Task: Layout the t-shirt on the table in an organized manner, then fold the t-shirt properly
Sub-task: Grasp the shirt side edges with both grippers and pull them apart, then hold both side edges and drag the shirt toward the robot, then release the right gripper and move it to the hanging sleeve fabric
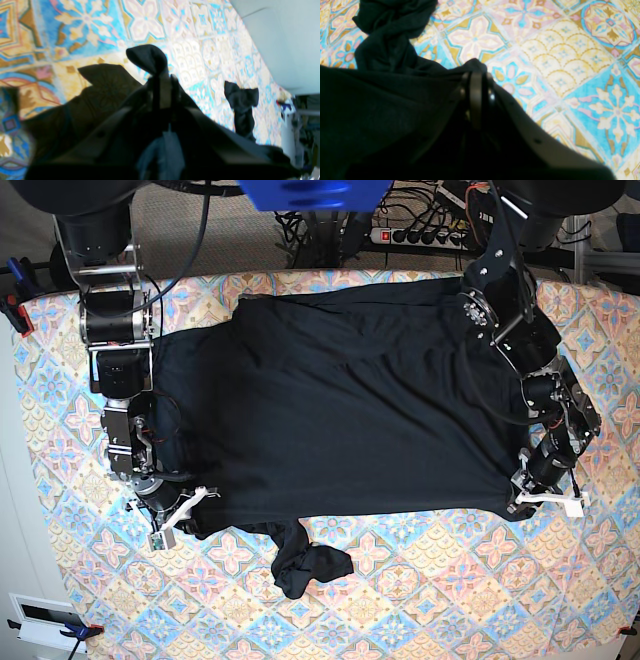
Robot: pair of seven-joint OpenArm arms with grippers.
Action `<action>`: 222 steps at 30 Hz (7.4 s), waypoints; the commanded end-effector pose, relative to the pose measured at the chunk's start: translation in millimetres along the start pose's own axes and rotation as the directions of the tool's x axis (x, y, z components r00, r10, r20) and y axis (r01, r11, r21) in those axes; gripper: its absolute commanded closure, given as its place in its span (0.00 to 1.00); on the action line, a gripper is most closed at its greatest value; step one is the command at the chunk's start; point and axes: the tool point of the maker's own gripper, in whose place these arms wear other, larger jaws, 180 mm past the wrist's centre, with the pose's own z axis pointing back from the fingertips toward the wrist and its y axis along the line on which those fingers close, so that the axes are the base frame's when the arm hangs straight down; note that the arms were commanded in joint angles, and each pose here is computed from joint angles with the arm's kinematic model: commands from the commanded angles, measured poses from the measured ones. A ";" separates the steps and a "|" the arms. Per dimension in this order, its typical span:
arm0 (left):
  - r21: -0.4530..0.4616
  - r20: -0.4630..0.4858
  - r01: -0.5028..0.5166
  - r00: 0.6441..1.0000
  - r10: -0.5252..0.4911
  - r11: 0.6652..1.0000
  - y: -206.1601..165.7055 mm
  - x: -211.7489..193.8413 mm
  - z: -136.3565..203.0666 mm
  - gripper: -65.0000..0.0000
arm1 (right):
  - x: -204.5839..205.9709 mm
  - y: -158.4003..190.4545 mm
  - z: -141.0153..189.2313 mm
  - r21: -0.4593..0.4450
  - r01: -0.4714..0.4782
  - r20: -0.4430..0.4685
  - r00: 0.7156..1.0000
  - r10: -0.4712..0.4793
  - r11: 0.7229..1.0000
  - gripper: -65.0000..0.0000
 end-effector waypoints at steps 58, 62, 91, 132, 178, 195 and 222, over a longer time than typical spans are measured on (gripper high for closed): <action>-0.066 0.195 0.446 0.883 -0.427 0.892 -58.4 -0.2 113.3 1.00 | 43.0 -49.2 48.7 -0.099 -0.026 0.183 0.982 0.044 0.995 1.00; -0.062 0.187 0.446 0.884 -0.428 0.893 -55.8 -2.7 113.5 1.00 | 38.2 -48.6 48.8 -0.098 -0.027 0.174 0.984 0.044 0.995 1.00; 0.029 -0.073 0.455 0.889 -0.452 0.890 20.5 -49.6 120.8 1.00 | -26.4 -73.1 92.0 -0.164 -0.056 -0.034 0.998 0.051 0.985 1.00; 0.086 -0.236 0.557 0.817 -0.526 0.826 50.6 -90.7 124.7 0.55 | -43.1 -62.4 105.8 -0.153 -0.099 -0.132 0.988 0.079 0.983 0.60; 0.159 -0.189 0.411 0.905 -0.381 0.898 85.3 -90.5 157.1 0.55 | 57.1 35.3 -24.8 0.105 0.139 -0.046 0.990 -0.135 0.985 0.47; 0.200 -0.179 0.389 0.917 -0.356 0.899 99.2 -86.1 168.7 0.55 | 73.2 18.0 -26.4 -0.003 -0.087 0.071 0.994 0.087 0.996 0.47; 0.201 -0.180 0.389 0.917 -0.356 0.899 99.6 -86.5 169.0 0.55 | 32.6 92.7 -49.5 0.047 -0.114 0.029 0.993 0.112 0.992 0.47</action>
